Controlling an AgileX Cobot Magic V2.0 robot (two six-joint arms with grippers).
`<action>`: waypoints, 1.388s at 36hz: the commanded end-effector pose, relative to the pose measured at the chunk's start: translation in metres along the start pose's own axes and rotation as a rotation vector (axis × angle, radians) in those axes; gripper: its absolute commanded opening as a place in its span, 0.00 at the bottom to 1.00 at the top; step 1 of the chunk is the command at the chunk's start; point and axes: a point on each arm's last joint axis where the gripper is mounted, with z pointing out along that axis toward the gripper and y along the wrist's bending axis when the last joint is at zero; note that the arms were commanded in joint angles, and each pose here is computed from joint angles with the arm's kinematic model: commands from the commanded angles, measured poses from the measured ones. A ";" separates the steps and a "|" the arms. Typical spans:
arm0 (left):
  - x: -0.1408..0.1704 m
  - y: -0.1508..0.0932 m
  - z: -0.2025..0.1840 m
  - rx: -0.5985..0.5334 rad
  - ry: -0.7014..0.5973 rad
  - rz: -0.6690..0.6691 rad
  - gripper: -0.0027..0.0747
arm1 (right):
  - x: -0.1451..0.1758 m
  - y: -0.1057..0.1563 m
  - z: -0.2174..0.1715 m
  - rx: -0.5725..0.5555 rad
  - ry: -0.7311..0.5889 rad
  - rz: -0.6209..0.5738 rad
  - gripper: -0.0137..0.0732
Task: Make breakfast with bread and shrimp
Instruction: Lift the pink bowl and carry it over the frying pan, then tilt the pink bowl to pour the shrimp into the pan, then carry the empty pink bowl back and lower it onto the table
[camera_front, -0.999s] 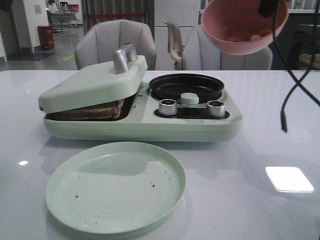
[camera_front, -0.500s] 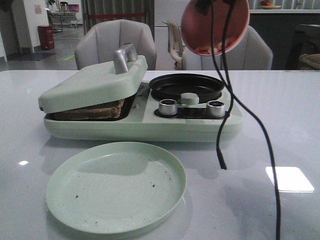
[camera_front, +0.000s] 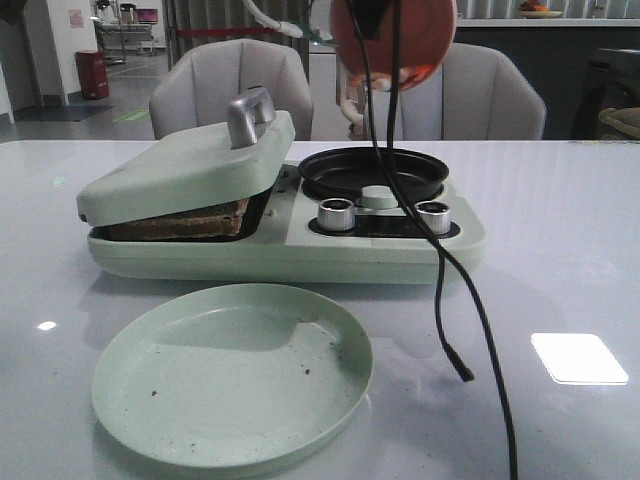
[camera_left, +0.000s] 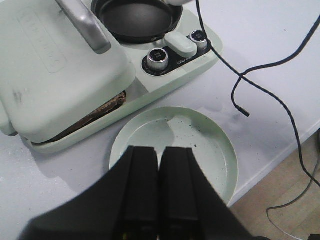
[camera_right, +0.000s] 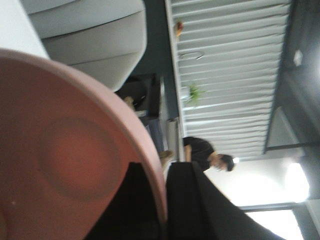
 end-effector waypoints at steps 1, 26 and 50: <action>-0.015 -0.001 -0.008 -0.004 -0.110 -0.010 0.16 | 0.003 -0.060 -0.011 0.201 -0.023 0.024 0.21; -0.015 -0.001 -0.008 -0.006 -0.116 -0.010 0.16 | 0.003 -0.085 -0.013 0.234 -0.015 0.071 0.21; -0.015 -0.001 -0.008 -0.006 -0.116 -0.010 0.16 | 0.019 -0.063 -0.006 0.113 0.180 0.149 0.21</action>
